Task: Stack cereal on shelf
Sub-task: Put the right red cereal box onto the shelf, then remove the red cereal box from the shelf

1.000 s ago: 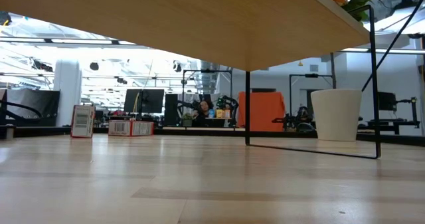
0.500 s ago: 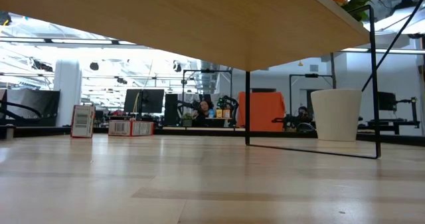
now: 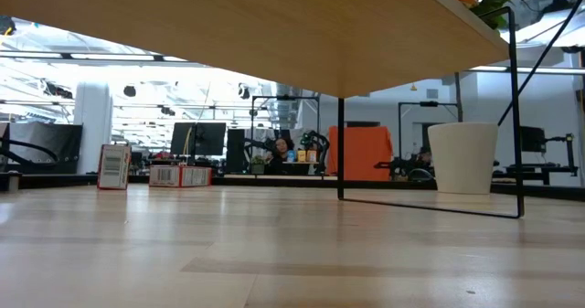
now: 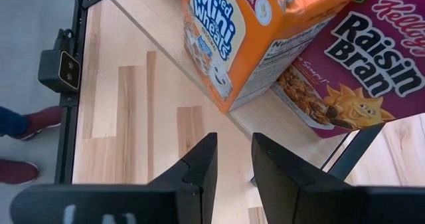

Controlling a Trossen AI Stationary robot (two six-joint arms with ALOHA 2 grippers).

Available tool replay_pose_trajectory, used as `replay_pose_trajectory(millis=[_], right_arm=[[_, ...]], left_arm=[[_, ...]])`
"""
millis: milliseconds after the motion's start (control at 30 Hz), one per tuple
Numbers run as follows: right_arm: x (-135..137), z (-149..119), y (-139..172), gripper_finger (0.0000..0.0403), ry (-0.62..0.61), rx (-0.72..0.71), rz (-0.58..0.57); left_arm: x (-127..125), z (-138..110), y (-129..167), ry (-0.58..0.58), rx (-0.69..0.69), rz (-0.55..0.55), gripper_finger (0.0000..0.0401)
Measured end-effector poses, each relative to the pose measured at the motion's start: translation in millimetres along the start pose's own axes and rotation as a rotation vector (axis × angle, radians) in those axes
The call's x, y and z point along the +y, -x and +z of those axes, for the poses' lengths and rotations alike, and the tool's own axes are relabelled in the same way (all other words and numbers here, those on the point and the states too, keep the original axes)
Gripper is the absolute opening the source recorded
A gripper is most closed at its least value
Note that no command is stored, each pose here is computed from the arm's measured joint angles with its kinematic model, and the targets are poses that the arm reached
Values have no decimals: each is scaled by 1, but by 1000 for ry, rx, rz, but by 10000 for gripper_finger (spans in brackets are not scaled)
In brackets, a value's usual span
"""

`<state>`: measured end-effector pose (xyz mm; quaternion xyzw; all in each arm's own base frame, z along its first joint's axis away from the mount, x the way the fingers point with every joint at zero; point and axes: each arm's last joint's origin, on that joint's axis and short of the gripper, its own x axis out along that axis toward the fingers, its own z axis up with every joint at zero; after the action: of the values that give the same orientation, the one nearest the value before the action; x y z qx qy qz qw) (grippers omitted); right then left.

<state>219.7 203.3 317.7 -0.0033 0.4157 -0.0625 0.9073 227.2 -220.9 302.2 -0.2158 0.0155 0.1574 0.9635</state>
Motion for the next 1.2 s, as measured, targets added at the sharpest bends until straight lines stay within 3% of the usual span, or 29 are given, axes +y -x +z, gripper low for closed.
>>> replay_pose_trajectory(millis=[267,467,967,1200], right_arm=[[0,0,0,118,0,1,1],[0,0,0,118,-5,1,2],[14,-6,9,118,3,-26,76],[12,1,-3,118,-19,-45,34]], left_arm=[[2,-31,-10,48,35,51,0],[1,-29,-11,58,27,52,0],[9,25,8,98,-13,3,0],[11,28,10,71,-13,8,0]])
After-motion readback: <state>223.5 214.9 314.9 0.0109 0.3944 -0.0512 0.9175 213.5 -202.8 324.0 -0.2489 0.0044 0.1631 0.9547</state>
